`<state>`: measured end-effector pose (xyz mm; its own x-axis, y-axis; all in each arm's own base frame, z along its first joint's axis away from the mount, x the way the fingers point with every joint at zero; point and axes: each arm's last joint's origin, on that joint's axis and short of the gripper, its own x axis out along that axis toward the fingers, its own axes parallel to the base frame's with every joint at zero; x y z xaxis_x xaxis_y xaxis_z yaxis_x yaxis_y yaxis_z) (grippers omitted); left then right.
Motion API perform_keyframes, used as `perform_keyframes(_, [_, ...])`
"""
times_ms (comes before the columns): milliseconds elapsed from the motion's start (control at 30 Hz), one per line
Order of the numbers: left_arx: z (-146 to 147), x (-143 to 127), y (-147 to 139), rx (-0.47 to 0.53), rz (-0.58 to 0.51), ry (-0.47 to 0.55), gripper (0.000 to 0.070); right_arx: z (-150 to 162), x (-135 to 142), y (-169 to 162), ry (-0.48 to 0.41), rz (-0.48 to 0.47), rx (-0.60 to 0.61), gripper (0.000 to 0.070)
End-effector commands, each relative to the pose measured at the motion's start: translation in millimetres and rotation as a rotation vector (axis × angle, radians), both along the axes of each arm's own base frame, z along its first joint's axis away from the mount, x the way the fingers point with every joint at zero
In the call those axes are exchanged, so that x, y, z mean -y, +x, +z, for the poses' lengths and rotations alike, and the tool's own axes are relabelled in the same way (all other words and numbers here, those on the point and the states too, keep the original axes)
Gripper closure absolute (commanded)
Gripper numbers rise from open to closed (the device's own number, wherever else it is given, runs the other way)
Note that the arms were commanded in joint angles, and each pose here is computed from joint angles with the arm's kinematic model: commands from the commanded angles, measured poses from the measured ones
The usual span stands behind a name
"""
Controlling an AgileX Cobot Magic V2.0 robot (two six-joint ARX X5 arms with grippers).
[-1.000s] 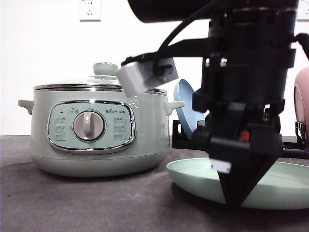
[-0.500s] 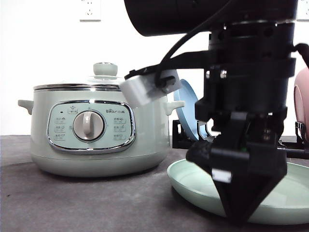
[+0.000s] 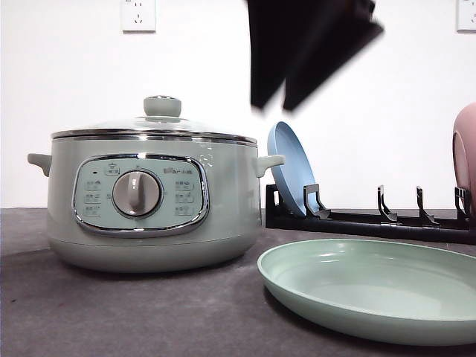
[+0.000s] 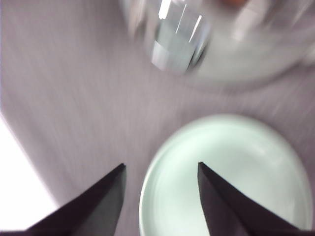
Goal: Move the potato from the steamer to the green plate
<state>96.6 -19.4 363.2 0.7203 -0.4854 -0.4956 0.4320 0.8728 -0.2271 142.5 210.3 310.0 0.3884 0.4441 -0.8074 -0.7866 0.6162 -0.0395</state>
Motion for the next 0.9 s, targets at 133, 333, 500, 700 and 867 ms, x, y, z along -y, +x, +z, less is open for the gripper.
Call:
perform_keyframes(133, [6.9, 0.3, -0.3, 0.034, -0.012, 0.004, 0.0186, 43.5, 24.6, 16.7, 0.212, -0.011, 0.05, 0.0411])
perform_keyframes(333, [6.9, 0.3, -0.5, 0.034, -0.013, 0.004, 0.0186, 60.9, 53.9, 32.5, 0.388, 0.013, -0.019, 0.0411])
perform_keyframes(500, [6.9, 0.3, -0.7, 0.034, -0.012, 0.003, 0.0186, 59.7, 69.5, 42.7, 0.437, 0.017, -0.086, 0.0411])
perform_keyframes(700, [6.7, 0.3, -0.8, 0.022, -0.004, -0.009, 0.0186, 59.4, 73.9, 45.5, 0.433, 0.004, -0.079, 0.0411])
perform_keyframes(867, [6.8, 0.3, -0.6, 0.024, -0.004, -0.01, 0.0193, 59.4, 73.8, 45.5, 0.431, 0.007, -0.076, 0.0411])
